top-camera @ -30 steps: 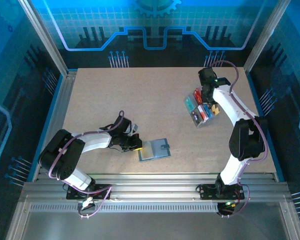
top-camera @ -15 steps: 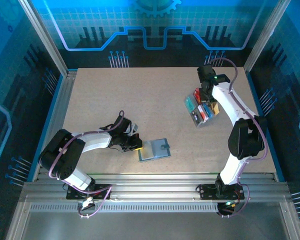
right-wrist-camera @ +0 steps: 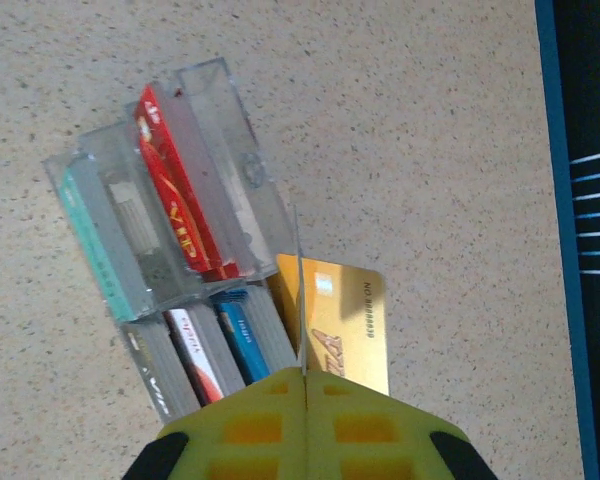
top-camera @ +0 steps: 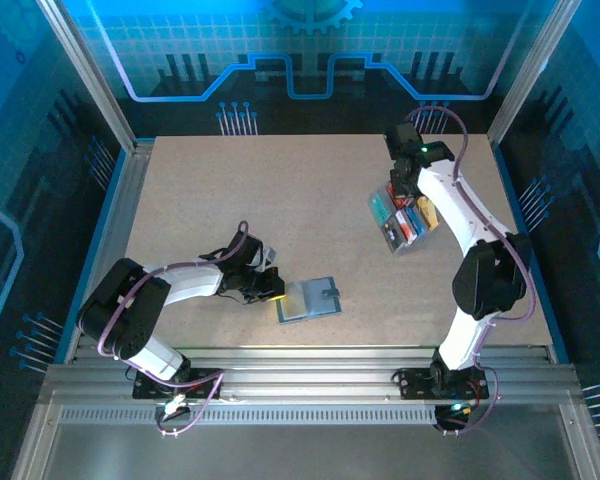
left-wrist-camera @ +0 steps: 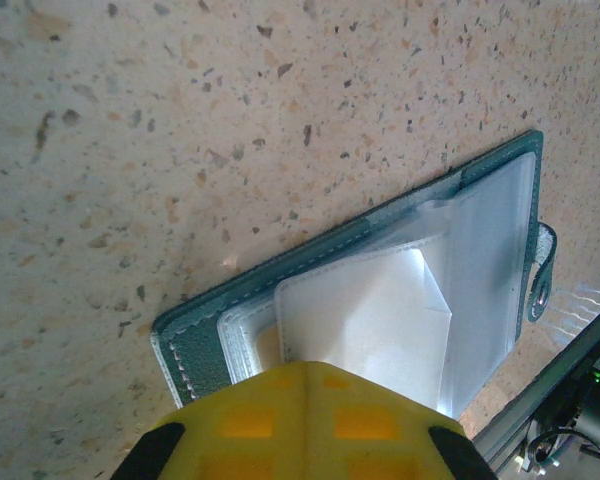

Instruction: Put the credit cards into the card holder

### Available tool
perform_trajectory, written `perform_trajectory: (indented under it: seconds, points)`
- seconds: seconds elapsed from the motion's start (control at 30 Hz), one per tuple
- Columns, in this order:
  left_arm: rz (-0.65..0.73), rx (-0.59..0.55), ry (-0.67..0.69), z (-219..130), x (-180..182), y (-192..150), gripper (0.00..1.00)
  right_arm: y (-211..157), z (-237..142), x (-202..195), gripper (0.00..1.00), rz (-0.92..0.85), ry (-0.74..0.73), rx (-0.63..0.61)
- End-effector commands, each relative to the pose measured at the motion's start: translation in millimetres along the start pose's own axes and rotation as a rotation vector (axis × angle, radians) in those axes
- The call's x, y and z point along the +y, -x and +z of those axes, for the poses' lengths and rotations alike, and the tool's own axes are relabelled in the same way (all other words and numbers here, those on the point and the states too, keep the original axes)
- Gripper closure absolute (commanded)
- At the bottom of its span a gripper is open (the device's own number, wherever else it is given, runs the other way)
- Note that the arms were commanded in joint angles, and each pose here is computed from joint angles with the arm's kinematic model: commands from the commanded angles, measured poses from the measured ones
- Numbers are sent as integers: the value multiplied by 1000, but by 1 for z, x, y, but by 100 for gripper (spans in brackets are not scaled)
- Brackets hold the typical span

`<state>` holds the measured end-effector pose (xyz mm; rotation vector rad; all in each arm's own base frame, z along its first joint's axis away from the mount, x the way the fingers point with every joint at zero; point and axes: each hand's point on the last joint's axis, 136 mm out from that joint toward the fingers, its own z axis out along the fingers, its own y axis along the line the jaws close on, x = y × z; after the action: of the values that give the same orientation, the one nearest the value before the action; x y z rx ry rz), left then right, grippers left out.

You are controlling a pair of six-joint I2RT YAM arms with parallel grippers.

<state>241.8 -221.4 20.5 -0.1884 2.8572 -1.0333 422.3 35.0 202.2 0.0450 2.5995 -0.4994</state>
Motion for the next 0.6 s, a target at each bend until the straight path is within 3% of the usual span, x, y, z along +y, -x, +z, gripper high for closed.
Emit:
perform_trajectory:
  seconds: [0.0, 0.13, 0.33, 0.57]
  points:
    - [-48, 39, 96, 4, 30, -15, 100, 2, -31, 17, 100, -54, 33, -50]
    - [-41, 37, 97, 3, 29, -15, 100, -8, -62, 56, 100, -93, 199, -111]
    - [-31, 39, 108, 1, 31, -16, 100, -53, -113, 136, 100, -98, 675, -172]
    - [-25, 39, 120, -2, 33, -18, 100, -110, -138, 189, 100, -22, 1124, -157]
